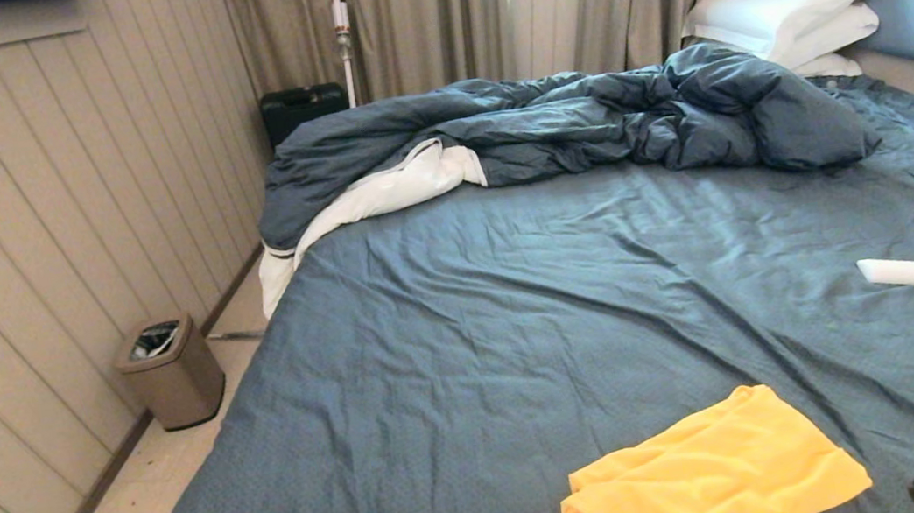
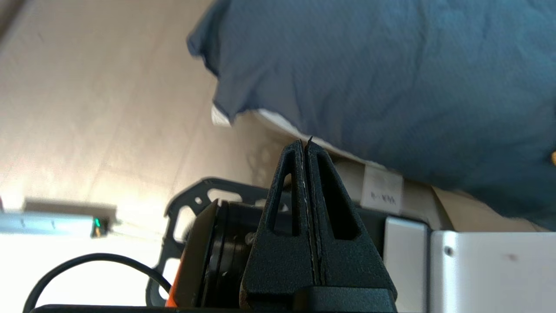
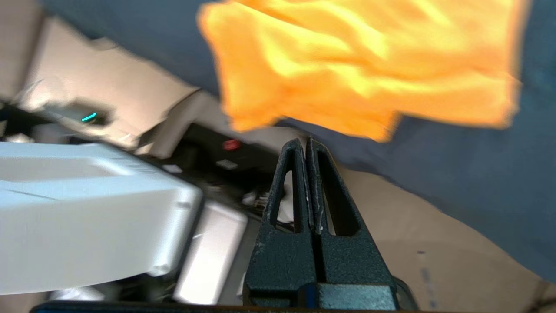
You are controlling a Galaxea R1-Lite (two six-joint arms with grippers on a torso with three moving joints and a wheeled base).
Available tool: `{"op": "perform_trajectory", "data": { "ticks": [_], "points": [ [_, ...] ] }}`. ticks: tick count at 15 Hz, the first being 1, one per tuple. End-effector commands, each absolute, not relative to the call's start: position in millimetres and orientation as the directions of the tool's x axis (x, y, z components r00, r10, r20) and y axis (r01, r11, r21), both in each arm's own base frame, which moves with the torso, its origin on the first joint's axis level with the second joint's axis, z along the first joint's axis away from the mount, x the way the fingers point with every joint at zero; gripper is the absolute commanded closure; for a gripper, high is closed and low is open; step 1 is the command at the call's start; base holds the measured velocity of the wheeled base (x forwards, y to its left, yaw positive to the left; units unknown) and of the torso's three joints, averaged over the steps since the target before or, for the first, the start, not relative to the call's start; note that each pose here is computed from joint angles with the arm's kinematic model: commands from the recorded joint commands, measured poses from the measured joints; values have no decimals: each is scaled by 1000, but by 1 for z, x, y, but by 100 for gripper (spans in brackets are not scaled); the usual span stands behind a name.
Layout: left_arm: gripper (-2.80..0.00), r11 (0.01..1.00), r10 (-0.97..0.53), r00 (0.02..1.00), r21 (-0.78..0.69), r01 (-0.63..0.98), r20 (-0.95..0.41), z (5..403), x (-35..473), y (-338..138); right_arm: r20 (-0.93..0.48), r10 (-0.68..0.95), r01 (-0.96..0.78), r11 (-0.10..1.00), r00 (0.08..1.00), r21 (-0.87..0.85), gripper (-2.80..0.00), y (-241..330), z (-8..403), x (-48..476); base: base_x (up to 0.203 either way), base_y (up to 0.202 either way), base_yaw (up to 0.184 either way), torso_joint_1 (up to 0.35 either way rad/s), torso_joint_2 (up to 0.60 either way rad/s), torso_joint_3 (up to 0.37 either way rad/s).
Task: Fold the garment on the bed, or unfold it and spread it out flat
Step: Unford the yellow T-shirt
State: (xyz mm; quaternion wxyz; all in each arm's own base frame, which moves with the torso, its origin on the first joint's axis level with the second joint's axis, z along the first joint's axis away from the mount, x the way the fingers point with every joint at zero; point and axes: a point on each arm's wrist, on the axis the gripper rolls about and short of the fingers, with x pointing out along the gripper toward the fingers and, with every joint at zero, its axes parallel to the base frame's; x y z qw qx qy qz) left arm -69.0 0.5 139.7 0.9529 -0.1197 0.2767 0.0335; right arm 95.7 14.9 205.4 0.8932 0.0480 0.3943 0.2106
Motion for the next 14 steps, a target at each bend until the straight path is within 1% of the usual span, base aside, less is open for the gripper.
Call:
{"op": "perform_trajectory", "data": {
  "ticks": [1,3,6,8,10,11,12,13,14],
  "points": [
    [0,970,14,885,-209,-125,-465,127,-82,0,-734,462,-370,878,498,303,0,32,208,130,0,0,0,0,0,0],
    [0,979,21,907,-177,-105,-420,110,-89,0,-768,480,-427,853,423,298,0,61,211,151,0,0,0,0,0,0],
    [0,980,49,881,-149,-134,-470,91,-80,0,-815,460,-487,834,352,259,0,107,209,171,0,0,0,0,0,0],
    [0,984,52,913,-137,-117,-405,91,-69,0,-836,431,-502,835,340,226,0,123,206,179,0,0,0,0,0,0],
    [0,994,83,933,-34,-102,-350,85,-57,1,-861,362,-499,853,357,151,0,135,204,185,0,0,0,0,0,0],
    [0,994,109,954,1,-113,-278,86,-49,2,-875,325,-500,859,359,113,0,140,204,185,0,0,0,0,0,0],
    [0,993,119,959,17,-119,-257,85,-46,2,-877,311,-503,859,366,94,0,142,205,184,0,0,0,0,0,0],
    [0,992,125,955,27,-122,-268,84,-47,2,-880,294,-511,857,372,70,-280,147,203,183,0,0,0,0,0,0],
    [0,992,125,955,26,-123,-268,84,-47,2,-886,260,-513,858,383,30,-280,153,200,184,0,0,0,0,0,0]
  ]
}}
